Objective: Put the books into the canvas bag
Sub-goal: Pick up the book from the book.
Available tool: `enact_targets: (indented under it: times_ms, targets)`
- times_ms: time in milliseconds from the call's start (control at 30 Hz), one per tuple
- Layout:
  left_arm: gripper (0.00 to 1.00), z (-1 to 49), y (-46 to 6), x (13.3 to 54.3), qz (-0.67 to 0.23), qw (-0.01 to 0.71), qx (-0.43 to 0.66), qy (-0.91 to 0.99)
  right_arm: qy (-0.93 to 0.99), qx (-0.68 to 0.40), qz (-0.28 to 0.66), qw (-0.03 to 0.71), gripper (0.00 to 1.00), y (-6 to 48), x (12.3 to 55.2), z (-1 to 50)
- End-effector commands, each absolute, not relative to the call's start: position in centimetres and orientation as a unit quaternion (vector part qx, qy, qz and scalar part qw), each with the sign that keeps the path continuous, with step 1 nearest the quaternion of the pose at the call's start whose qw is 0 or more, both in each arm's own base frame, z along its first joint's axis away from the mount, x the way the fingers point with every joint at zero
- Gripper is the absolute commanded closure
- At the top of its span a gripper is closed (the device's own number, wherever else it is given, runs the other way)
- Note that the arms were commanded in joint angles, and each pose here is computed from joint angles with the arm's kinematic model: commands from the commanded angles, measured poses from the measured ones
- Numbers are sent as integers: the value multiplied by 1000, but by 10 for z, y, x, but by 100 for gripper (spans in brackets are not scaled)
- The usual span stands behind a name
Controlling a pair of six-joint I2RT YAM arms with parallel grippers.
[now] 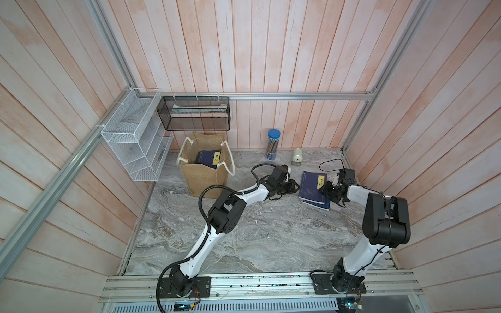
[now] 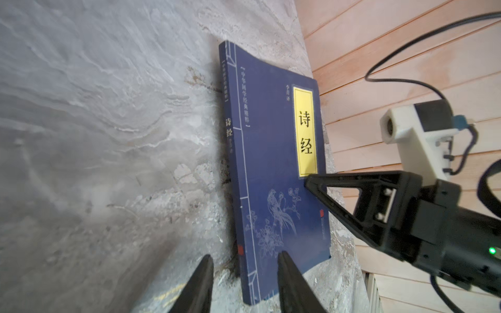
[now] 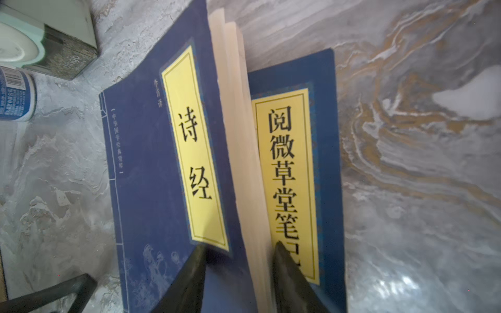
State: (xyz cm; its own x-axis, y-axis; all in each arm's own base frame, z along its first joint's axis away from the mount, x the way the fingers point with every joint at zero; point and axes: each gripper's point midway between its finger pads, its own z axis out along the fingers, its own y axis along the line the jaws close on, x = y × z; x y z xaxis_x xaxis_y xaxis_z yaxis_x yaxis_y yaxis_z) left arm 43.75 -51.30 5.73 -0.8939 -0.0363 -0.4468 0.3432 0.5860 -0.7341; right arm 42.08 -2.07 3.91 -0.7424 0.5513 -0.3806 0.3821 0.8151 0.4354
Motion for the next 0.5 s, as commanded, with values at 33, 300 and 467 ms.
enact_targets:
  times_ms: [33, 300, 467]
  targets:
    - [58, 45, -523, 435, -461, 186, 80, 864, 927, 249, 181, 214, 61, -11, 406, 21]
    - [58, 44, -534, 423, -509, 137, 75, 846, 933, 234, 195, 193, 67, 5, 395, 12]
    - [58, 66, -532, 411, -539, 121, 80, 830, 935, 215, 213, 186, 69, 28, 390, 15]
